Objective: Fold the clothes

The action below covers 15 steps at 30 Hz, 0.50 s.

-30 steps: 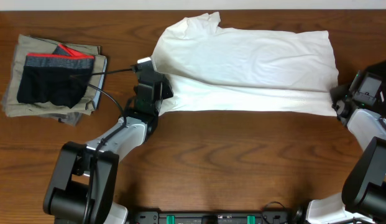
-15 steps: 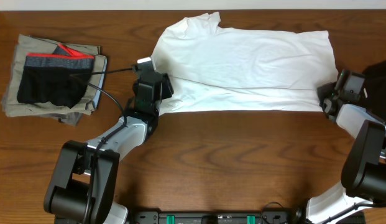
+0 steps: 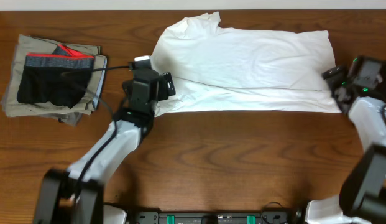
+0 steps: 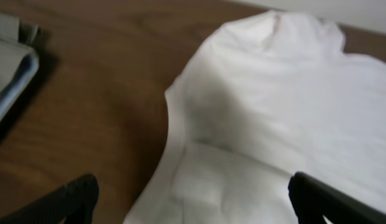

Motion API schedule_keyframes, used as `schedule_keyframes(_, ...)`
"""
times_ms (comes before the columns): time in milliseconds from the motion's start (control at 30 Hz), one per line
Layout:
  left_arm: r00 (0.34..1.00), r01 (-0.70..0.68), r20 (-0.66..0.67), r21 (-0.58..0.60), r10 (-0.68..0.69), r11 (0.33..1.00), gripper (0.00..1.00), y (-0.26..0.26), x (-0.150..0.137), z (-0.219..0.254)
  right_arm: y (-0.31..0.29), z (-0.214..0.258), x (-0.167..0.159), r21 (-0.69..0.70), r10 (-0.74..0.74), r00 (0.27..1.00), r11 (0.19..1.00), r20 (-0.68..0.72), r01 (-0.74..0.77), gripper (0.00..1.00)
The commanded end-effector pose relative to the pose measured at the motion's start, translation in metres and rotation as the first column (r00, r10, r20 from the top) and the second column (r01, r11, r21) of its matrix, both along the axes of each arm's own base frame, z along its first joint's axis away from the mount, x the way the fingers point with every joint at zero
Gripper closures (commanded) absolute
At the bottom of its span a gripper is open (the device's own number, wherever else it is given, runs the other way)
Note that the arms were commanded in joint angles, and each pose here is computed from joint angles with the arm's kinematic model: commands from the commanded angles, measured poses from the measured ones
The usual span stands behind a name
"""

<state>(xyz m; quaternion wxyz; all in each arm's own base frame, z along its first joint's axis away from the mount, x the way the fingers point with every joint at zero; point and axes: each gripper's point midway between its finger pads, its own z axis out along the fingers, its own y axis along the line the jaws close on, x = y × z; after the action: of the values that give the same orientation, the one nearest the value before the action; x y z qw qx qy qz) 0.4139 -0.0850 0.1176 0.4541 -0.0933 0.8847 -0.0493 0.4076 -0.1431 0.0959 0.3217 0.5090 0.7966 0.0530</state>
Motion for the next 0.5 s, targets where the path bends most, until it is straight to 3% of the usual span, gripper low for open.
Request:
schedule_keyframes(0,1.000,0.020,-0.010,-0.112,-0.022,0.993,0.01,-0.009,-0.013,0.034,0.021,0.080,0.020,-0.083,0.205,0.971,0.977,0.126,-0.195,0.13)
schedule_keyframes(133,0.987,0.058,-0.141,-0.156,-0.080,0.986,0.01,-0.017,-0.037,0.035,0.079,0.117,0.031,-0.107,0.459,0.871,0.888,0.173,-0.447,0.13)
schedule_keyframes(267,0.948,0.154,-0.240,-0.233,-0.210,0.960,0.01,-0.038,-0.055,0.041,0.123,0.126,0.033,-0.104,0.553,0.816,0.833,0.166,-0.544,0.11)
schedule_keyframes(367,0.915,0.227,-0.238,-0.362,-0.325,0.904,0.02,-0.064,-0.064,0.047,0.146,0.126,0.034,-0.100,0.592,0.789,0.806,0.167,-0.584,0.11)
schedule_keyframes(467,0.925,0.084,-0.302,-0.428,-0.229,0.900,0.02,-0.061,-0.065,0.038,0.157,0.125,0.033,-0.087,0.603,0.780,0.797,0.168,-0.597,0.10)
